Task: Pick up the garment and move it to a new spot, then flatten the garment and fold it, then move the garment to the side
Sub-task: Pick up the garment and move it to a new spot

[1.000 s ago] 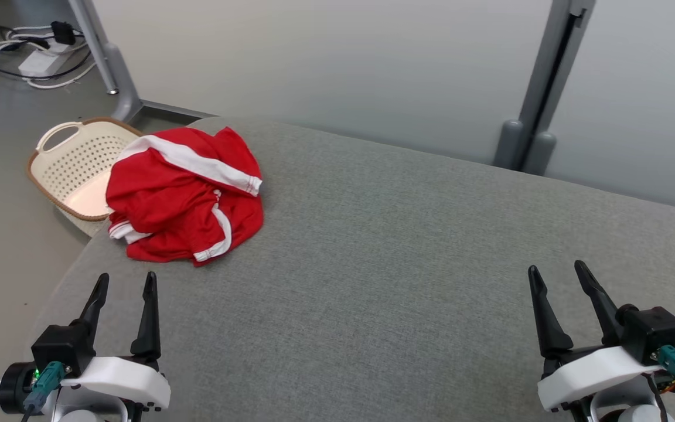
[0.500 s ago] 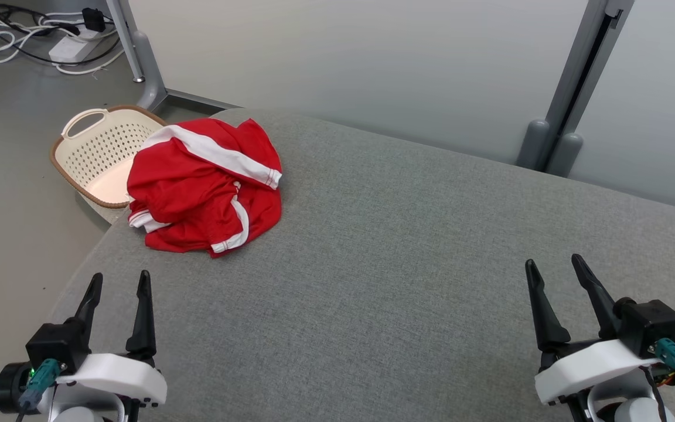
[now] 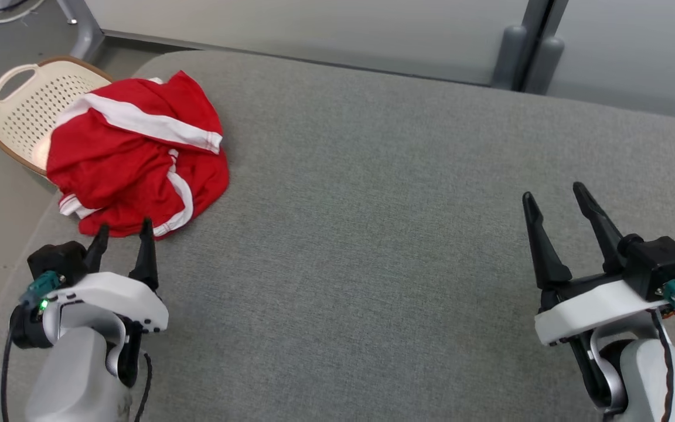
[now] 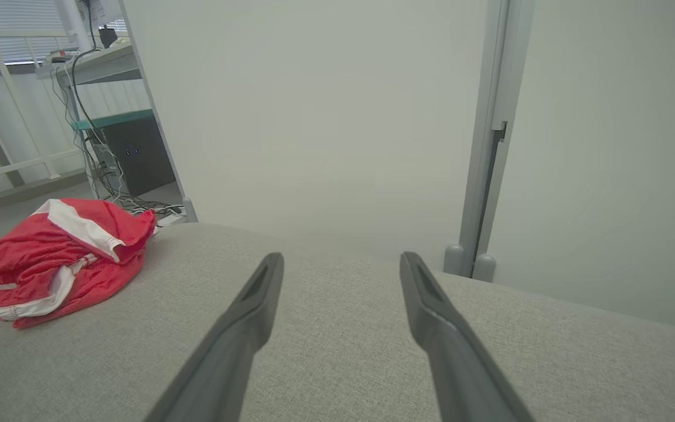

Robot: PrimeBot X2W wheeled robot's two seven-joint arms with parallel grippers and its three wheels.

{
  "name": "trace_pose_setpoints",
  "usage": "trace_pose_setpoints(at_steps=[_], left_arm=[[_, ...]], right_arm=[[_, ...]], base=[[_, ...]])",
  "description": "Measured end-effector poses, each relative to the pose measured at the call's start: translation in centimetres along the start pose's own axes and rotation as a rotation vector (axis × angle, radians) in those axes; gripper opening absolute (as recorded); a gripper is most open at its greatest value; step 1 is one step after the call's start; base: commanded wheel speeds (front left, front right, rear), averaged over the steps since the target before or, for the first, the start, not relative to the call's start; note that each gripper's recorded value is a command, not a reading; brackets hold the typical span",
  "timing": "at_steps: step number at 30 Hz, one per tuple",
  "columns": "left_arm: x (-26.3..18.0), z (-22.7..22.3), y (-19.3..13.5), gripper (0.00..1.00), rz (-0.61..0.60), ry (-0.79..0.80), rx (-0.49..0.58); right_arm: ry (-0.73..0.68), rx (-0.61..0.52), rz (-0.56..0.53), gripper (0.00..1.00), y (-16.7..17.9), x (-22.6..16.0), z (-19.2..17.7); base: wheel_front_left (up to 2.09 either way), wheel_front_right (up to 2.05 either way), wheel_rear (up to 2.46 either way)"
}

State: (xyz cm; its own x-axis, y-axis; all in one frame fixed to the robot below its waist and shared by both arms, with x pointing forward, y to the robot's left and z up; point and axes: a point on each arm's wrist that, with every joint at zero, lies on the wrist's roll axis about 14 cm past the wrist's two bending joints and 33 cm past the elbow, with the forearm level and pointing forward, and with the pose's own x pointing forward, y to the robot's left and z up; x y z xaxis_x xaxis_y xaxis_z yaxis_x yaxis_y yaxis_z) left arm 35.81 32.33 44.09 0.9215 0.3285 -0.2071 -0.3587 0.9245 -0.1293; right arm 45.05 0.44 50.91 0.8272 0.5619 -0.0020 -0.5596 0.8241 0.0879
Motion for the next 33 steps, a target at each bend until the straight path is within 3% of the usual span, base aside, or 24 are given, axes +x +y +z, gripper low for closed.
trace_pose_setpoints(at_steps=[7, 11, 12, 13, 14, 20, 24, 33], left_arm=[[5.4, -4.4, 0.1, 1.0, 0.062, 0.194, -0.05], [7.1, -6.6, -1.4, 1.0, 0.042, 0.269, -0.045], [7.3, -7.2, -1.7, 0.66, 0.04, 0.288, -0.052], [7.4, -7.5, -1.6, 0.12, 0.042, 0.295, -0.05], [7.5, -7.6, -1.6, 0.0, 0.042, 0.298, -0.046], [7.8, -5.6, -0.6, 0.0, 0.037, 0.243, -0.011], [8.2, -1.0, 0.2, 0.0, 0.026, 0.097, 0.018], [4.0, 4.6, -0.1, 0.0, -0.017, -0.134, 0.061]], right_arm=[[0.048, 0.03, -0.07, 1.0, -3.9, 1.4, -3.1], [0.081, 0.046, -0.112, 1.0, -5.7, 1.3, -5.1], [0.092, 0.05, -0.12, 1.0, -6.0, 1.2, -5.6], [0.099, 0.053, -0.127, 1.0, -6.2, 1.1, -5.9], [0.103, 0.055, -0.132, 1.0, -6.4, 1.0, -6.1], [0.081, 0.052, -0.144, 1.0, -6.6, 1.0, -5.4], [0.056, 0.045, -0.147, 1.0, -6.5, 1.0, -4.2], [-0.014, 0.041, -0.135, 1.0, -4.6, -1.0, -1.1]], base=[[0.0, 0.0, 0.0], [0.0, 0.0, 0.0], [0.0, 0.0, 0.0], [0.0, 0.0, 0.0], [0.0, 0.0, 0.0], [0.0, 0.0, 0.0], [0.0, 0.0, 0.0], [0.0, 0.0, 0.0]])
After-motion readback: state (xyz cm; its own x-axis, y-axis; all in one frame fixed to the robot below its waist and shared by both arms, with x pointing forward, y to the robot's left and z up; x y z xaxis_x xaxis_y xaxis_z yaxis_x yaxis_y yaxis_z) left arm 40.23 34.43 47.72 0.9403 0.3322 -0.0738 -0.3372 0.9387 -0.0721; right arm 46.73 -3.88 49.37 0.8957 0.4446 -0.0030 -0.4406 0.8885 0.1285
